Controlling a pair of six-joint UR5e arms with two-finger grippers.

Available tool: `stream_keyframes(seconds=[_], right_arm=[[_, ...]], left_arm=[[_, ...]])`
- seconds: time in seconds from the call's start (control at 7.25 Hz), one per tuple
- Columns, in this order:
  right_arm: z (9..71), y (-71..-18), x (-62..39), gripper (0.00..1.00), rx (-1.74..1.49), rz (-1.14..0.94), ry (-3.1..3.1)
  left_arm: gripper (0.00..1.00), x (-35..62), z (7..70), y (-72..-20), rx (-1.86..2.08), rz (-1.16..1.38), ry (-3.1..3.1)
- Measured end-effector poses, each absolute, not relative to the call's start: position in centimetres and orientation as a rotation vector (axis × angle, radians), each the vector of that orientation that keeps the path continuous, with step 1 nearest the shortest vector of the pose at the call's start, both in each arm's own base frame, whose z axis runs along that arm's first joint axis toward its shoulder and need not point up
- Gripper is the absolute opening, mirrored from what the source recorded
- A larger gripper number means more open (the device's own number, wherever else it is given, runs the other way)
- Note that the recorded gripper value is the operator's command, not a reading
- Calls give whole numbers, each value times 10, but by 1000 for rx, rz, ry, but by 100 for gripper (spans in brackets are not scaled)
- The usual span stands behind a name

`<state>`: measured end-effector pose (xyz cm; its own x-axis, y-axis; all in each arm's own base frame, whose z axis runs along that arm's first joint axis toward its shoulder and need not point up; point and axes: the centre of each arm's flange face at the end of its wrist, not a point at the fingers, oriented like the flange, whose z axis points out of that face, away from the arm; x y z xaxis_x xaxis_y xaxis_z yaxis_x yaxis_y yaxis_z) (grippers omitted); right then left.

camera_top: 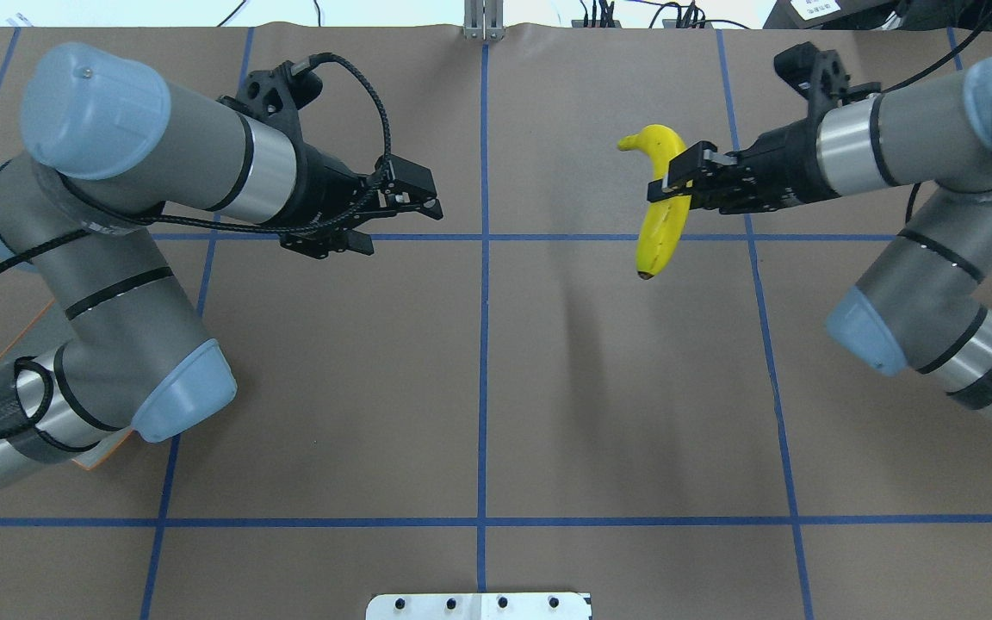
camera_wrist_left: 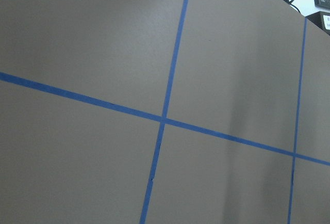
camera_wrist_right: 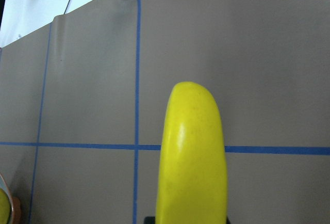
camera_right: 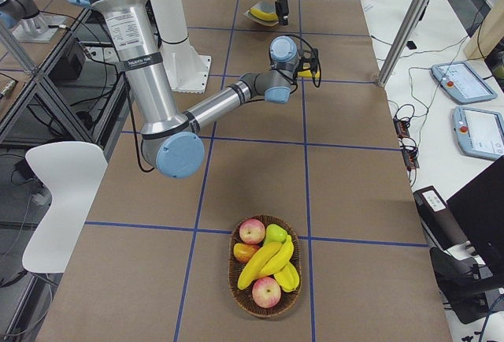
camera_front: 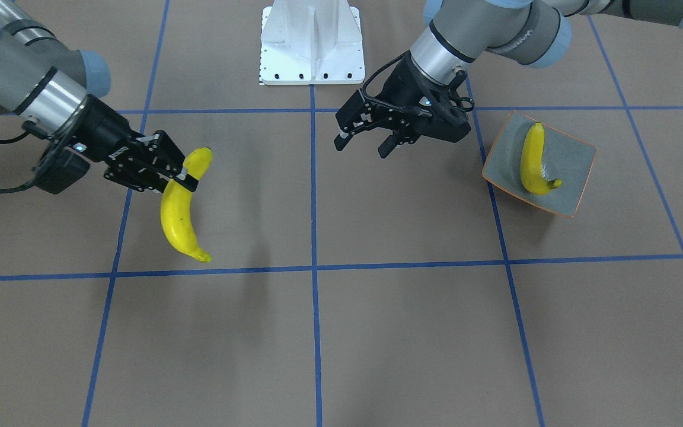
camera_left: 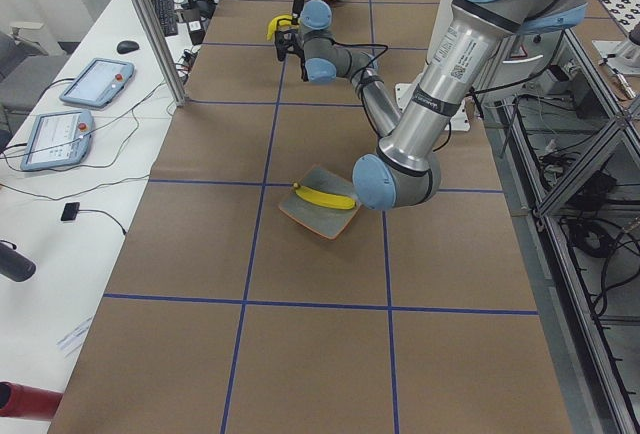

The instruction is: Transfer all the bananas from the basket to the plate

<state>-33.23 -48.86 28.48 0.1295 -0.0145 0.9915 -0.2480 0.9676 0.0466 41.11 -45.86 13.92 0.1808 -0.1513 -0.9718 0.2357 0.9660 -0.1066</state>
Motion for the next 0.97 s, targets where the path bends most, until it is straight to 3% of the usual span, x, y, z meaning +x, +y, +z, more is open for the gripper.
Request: stream_keyframes(seconds=[0.97], right_arm=[[216,-421,-423,0,318,106,-1528]], left_arm=[[99,452,89,-472,-70,-423,1416]])
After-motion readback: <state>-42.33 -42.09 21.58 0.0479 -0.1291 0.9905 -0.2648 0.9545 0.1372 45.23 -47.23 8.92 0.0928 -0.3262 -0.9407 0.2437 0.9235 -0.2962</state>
